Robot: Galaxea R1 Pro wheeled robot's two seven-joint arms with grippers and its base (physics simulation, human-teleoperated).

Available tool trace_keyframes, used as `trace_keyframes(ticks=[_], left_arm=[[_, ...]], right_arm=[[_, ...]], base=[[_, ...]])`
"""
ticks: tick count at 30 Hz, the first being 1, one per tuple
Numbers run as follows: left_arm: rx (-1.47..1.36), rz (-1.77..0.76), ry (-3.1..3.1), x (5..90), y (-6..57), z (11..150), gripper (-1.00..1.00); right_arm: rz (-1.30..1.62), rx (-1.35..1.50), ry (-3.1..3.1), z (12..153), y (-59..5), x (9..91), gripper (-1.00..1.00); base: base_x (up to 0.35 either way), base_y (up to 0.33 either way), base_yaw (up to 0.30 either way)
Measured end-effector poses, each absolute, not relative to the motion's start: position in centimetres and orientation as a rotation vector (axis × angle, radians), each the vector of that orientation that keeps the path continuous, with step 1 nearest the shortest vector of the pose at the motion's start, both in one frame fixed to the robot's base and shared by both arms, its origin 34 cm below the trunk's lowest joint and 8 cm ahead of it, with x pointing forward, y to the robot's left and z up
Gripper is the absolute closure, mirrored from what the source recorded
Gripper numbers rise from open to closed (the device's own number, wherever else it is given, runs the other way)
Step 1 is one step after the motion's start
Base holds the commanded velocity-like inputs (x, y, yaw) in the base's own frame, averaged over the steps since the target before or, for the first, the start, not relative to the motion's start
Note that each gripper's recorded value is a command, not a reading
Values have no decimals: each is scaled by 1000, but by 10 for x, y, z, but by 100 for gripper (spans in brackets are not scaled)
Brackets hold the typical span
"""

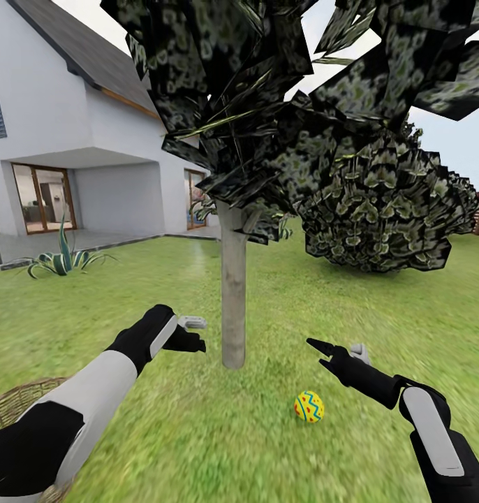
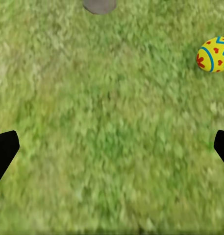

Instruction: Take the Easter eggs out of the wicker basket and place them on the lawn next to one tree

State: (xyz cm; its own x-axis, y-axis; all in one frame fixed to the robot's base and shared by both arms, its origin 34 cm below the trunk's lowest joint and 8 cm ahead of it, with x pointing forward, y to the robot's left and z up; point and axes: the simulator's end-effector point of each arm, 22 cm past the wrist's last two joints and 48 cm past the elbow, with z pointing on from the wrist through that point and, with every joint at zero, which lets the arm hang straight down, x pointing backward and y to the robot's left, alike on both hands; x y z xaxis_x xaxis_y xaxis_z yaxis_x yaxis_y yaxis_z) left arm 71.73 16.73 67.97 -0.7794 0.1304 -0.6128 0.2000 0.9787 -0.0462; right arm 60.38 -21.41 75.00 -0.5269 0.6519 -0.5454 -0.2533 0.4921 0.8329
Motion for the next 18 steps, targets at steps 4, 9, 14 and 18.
trace_keyframes(ticks=[4,9,14,18], left_arm=[[230,-142,2474,720,167,689,-100],[231,-143,2474,722,167,700,-100],[232,-144,2474,725,167,710,-100],[232,-144,2471,727,167,720,-100]], right_arm=[[1190,337,1784,759,-214,606,-100],[1190,337,1784,770,-214,609,-100],[1189,337,1784,781,-215,611,-100],[1188,342,1787,788,-216,614,-100]], base=[[0,0,0],[0,0,0],[0,0,0],[0,0,0]])
